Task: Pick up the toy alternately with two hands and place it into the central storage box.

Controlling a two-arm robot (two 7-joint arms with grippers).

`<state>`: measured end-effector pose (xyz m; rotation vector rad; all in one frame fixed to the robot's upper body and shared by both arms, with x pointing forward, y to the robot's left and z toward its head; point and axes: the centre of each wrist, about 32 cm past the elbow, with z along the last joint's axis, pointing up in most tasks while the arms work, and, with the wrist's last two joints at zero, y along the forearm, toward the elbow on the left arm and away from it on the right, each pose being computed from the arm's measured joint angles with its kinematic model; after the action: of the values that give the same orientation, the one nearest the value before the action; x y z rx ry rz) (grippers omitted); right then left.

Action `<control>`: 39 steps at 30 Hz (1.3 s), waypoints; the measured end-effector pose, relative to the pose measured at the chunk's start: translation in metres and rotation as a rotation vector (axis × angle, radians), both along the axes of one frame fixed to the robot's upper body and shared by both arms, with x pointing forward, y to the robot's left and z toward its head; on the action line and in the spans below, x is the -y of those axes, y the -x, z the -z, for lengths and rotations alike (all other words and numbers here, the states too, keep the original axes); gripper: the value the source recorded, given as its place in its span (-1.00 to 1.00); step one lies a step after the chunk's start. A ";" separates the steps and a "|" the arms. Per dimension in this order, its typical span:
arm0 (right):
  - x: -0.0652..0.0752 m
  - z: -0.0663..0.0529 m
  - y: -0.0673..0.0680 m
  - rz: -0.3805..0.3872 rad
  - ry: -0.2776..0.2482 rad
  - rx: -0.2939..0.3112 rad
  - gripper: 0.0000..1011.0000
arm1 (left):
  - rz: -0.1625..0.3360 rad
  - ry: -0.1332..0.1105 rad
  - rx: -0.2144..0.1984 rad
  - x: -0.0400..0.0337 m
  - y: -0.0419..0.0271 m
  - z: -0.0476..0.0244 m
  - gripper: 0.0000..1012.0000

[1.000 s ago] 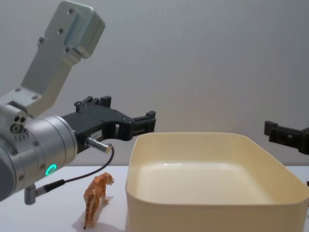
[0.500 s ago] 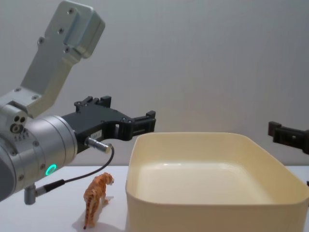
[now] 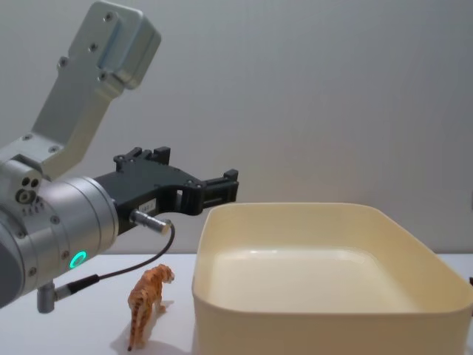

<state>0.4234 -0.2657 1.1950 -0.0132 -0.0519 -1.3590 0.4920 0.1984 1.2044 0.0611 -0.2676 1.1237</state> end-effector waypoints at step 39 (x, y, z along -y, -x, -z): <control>0.015 0.019 -0.030 0.085 0.102 -0.285 0.98 | 0.000 0.000 0.000 0.0000 0.0000 0.0000 0.98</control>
<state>0.4533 -0.2805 1.1756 -0.2966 0.1204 -1.4266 0.4920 0.1984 1.2044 0.0611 -0.2675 1.1237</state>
